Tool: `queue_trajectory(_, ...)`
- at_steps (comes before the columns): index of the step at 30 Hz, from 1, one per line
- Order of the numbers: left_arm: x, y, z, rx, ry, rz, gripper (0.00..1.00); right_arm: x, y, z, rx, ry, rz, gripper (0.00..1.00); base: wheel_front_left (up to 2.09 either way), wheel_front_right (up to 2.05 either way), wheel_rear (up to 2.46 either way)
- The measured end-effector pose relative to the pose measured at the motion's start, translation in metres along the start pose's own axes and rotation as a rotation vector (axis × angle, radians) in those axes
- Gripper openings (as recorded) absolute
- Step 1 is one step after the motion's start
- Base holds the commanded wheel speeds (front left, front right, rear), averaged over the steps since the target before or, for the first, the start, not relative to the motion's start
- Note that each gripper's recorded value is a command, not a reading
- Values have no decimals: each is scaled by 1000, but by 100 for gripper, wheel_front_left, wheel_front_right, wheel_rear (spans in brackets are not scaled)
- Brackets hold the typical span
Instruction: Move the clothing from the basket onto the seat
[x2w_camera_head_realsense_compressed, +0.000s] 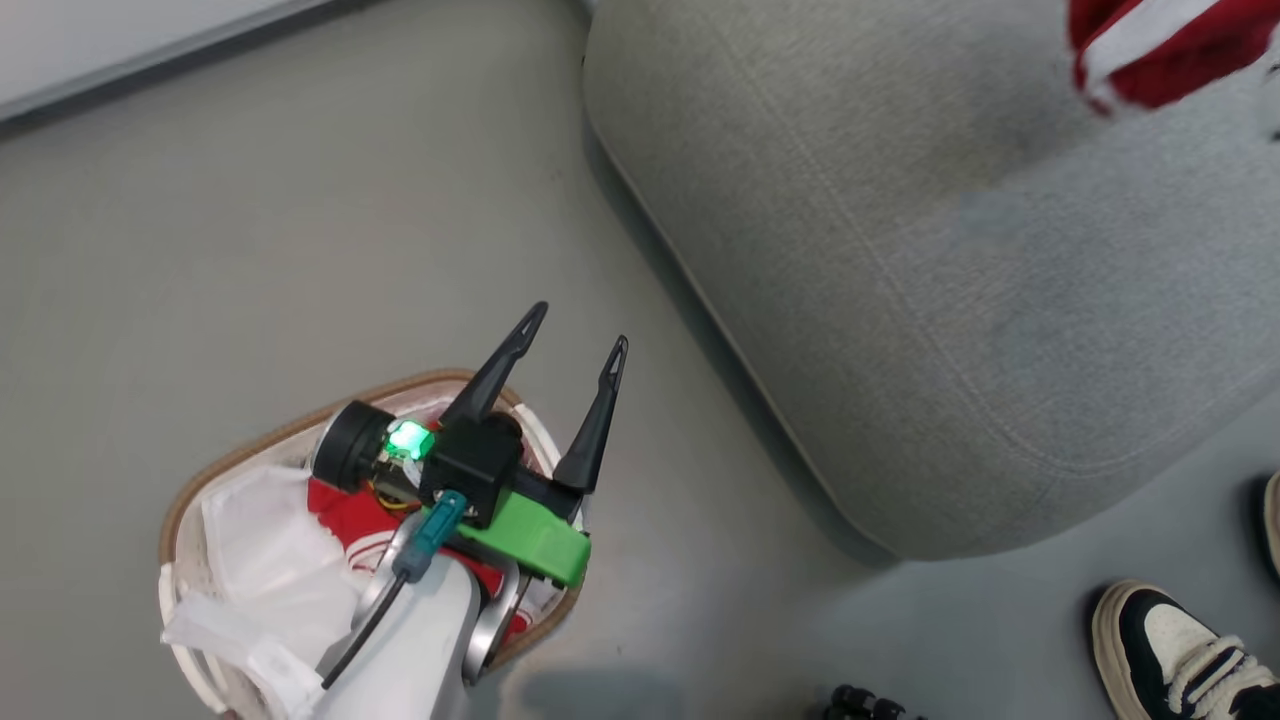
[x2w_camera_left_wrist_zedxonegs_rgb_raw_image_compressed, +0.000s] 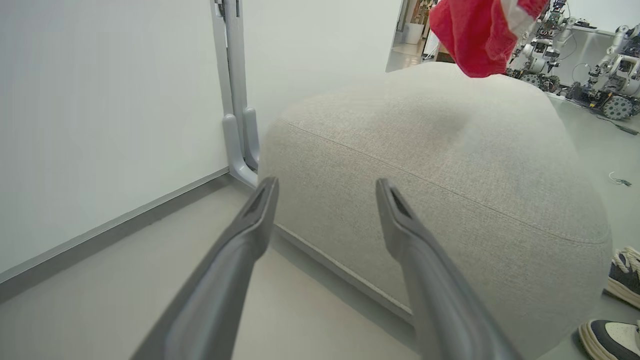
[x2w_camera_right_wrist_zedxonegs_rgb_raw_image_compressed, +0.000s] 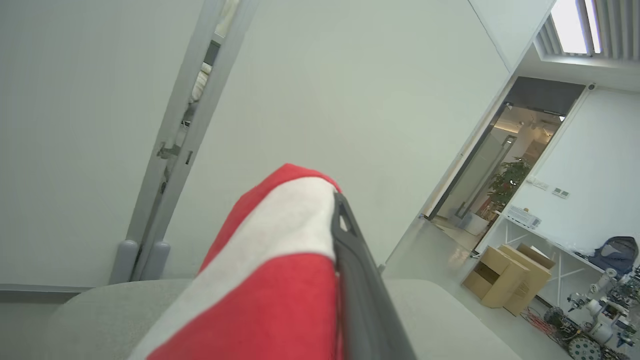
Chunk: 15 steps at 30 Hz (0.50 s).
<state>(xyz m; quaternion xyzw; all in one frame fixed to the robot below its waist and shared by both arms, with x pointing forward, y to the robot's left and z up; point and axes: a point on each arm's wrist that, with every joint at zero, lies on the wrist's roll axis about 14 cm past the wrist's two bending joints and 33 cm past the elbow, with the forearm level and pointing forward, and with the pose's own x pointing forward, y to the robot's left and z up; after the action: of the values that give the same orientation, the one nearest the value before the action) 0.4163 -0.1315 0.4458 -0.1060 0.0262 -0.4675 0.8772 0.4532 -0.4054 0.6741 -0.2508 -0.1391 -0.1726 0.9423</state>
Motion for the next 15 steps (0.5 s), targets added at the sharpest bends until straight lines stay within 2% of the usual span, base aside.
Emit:
queue_trajectory(5,-4,24,-16,-19,23,47,100,26,8,-22,-66,42,10,0,0,0,0)
queue_trajectory(10,-7,55,-31,-27,37,109,100,27,34,-87,-73,206,40,0,0,0,0)
queue_trajectory(15,-11,73,-43,-26,52,144,100,-2,50,-158,-69,402,40,0,0,0,0)
